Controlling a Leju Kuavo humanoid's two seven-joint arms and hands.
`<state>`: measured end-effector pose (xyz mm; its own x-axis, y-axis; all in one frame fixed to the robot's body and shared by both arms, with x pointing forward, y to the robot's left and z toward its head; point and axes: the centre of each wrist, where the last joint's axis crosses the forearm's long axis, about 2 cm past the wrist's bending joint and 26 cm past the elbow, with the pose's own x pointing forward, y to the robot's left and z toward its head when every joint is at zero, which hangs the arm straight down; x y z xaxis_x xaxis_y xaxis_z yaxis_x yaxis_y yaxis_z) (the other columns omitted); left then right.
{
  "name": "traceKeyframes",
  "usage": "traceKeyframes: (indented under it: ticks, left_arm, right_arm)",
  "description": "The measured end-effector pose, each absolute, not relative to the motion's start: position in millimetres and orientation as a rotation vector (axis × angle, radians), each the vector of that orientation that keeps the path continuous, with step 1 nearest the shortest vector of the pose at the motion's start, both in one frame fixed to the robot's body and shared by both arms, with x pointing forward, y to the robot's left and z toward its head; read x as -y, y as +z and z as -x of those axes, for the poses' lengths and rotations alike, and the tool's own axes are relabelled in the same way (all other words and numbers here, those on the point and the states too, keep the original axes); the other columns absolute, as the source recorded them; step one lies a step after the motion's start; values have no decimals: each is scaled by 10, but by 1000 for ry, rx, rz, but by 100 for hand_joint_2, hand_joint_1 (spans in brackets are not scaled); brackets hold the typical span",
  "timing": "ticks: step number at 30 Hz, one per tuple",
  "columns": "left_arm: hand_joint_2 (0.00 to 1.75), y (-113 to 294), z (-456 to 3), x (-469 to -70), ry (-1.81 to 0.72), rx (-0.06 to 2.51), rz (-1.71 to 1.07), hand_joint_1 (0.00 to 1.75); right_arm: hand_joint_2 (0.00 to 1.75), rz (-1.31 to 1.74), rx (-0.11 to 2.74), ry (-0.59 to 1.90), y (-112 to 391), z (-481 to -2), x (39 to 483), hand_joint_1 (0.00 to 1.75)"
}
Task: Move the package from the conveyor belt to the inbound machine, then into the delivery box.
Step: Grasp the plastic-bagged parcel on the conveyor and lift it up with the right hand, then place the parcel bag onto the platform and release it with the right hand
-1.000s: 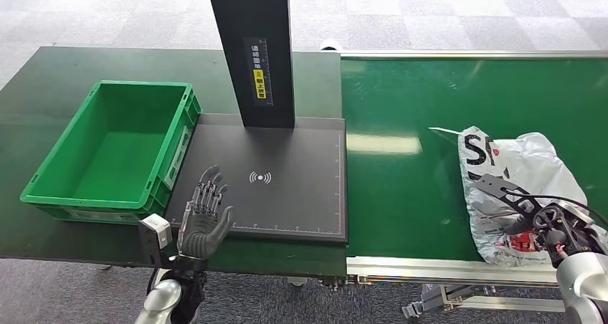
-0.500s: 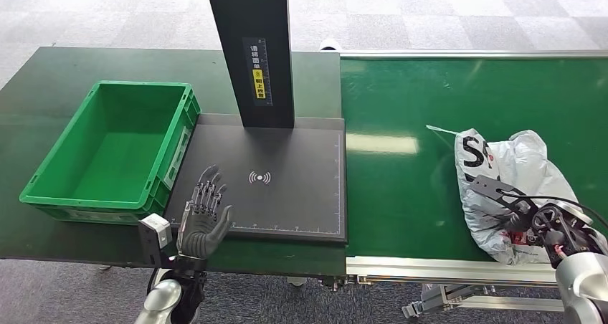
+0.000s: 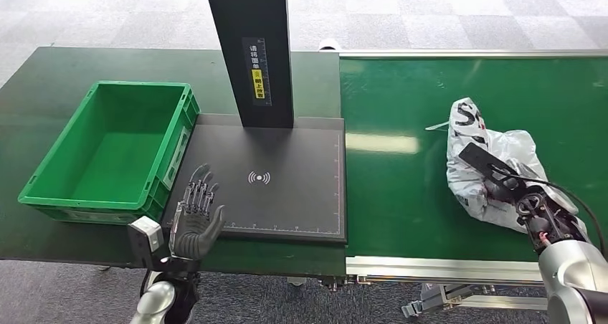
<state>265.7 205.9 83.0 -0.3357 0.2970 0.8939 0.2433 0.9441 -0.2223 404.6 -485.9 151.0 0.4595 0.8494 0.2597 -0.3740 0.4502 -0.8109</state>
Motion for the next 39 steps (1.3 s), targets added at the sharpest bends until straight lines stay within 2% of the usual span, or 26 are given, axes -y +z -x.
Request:
traceKeyframes:
  ticks: [7, 11, 18, 28, 39]
  left_arm:
    - [175, 894, -2663, -2106, 72, 1994, 353, 0]
    - [175, 917, -2693, -2116, 93, 2024, 334, 0]
    - [175, 948, -2737, -2140, 137, 2075, 257, 0]
    - [175, 1040, -2842, -2149, 238, 2128, 169, 0]
    - [175, 1197, -3025, -2064, 248, 2170, 188, 0]
  right_arm:
    - [175, 953, 1376, 848, 1927, -4334, 4641, 175]
    - [175, 1038, 1595, 843, 2064, -4374, 4475, 175]
    - [175, 1089, 1802, 921, 2087, -4277, 4214, 175]
    - [175, 1112, 2037, 1318, 2044, -4001, 3184, 175]
    - [175, 777, 1904, 1807, 1657, -3925, 2389, 175]
